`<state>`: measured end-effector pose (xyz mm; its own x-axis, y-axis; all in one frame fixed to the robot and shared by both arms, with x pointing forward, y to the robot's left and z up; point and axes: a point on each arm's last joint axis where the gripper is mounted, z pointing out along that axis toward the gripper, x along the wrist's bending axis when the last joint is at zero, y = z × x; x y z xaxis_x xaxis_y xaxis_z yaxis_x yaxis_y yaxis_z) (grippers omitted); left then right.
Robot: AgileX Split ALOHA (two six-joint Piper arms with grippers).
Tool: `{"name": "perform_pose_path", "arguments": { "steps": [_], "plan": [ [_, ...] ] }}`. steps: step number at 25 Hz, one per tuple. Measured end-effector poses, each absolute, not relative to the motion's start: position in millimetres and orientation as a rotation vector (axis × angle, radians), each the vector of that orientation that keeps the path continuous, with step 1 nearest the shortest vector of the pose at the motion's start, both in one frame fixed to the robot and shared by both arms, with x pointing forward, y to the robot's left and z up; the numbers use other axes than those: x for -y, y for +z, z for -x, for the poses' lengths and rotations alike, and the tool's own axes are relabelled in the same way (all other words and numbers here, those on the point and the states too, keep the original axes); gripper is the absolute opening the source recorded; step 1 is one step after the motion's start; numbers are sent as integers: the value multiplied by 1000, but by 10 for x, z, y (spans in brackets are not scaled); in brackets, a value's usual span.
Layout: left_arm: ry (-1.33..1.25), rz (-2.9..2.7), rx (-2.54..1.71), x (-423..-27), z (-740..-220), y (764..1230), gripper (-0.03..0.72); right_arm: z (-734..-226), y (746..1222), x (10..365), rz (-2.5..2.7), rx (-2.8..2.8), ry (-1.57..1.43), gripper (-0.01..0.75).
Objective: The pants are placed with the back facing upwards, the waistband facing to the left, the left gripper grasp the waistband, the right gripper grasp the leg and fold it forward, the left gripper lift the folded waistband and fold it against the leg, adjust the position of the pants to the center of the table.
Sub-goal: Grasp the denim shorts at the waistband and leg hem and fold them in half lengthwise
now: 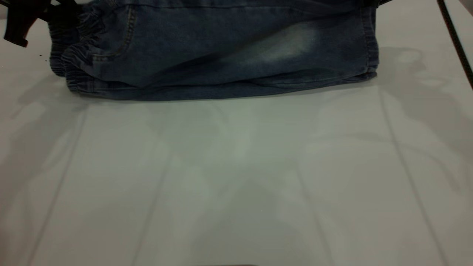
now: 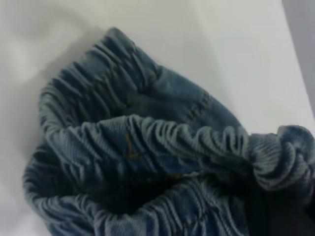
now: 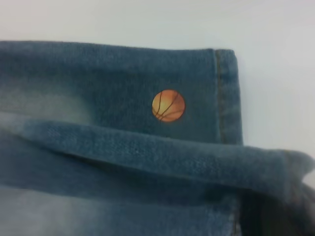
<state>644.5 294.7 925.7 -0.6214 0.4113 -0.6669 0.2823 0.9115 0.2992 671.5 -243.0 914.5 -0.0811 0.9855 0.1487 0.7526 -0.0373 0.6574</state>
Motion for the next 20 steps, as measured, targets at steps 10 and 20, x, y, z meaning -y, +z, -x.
{"name": "perform_pose_path", "arguments": {
  "steps": [10,20],
  "plan": [
    [269,-473,-2329,-2998,-6475,8995,48,-6865,9071,2316,-1786,-1885,883,28],
    [372,-500,-2315,-3056,-6494,8951,64,-6887,9094,2300,-1714,-1886,877,117]
  ]
}}
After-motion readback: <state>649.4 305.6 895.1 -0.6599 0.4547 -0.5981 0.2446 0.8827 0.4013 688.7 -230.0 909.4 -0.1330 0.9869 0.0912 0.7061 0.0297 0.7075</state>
